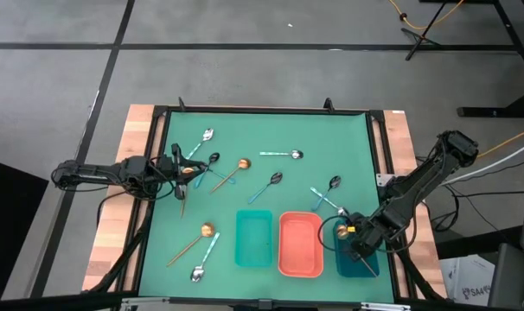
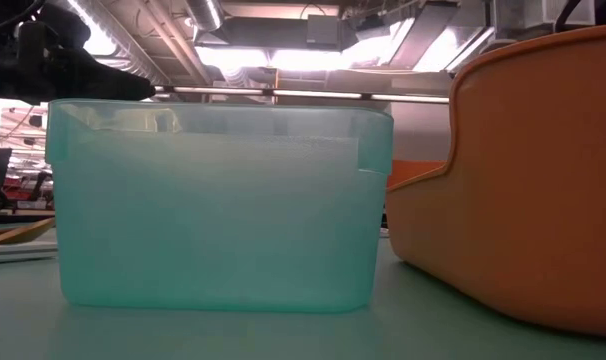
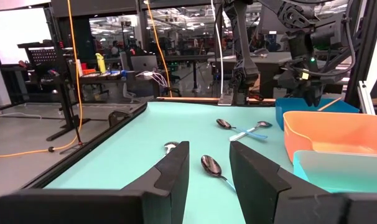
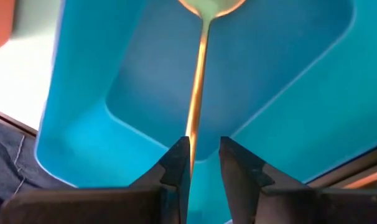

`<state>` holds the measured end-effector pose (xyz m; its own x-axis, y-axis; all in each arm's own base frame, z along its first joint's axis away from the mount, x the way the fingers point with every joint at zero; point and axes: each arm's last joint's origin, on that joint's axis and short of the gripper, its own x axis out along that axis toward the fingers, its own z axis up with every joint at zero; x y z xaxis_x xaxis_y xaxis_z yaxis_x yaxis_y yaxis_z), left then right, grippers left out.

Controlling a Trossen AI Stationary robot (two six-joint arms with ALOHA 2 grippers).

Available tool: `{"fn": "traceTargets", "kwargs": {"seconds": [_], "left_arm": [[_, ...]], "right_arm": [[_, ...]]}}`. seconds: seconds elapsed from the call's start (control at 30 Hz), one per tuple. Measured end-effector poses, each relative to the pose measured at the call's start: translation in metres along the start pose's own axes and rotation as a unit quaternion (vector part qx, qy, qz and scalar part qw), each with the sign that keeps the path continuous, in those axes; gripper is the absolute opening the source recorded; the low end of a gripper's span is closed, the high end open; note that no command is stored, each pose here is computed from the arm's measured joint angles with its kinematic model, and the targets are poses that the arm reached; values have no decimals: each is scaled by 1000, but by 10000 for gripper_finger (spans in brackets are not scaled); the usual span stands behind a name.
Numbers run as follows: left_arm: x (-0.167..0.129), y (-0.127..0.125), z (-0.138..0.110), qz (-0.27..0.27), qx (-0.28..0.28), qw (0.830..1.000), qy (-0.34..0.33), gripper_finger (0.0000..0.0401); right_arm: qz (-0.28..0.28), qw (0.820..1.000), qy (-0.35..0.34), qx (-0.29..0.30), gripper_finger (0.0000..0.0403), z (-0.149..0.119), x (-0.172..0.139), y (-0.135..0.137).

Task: Sort silverware by color (type)
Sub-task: Put the blue spoon into the orange bin

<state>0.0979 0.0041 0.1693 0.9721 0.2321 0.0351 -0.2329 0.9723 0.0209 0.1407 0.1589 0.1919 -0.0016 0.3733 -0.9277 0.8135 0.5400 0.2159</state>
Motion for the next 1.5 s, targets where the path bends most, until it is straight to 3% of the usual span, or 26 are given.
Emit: {"fn": "traceTargets", "kwargs": {"seconds": [0.43, 0.7, 1.0, 1.5], "left_arm": [[0, 0, 0, 0, 0, 1000, 0, 110], [0, 0, 0, 0, 0, 1000, 0, 110], [0, 0, 0, 0, 0, 1000, 0, 110], [0, 0, 0, 0, 0, 1000, 0, 110]], "right_arm": [[56, 998, 17, -16, 76, -8, -27, 1], [89, 994, -25, -63, 76, -10, -43, 5], [83, 988, -68, -111, 76, -9, -48, 5], [75, 970, -116, -202, 76, 31, -59, 8]]}}
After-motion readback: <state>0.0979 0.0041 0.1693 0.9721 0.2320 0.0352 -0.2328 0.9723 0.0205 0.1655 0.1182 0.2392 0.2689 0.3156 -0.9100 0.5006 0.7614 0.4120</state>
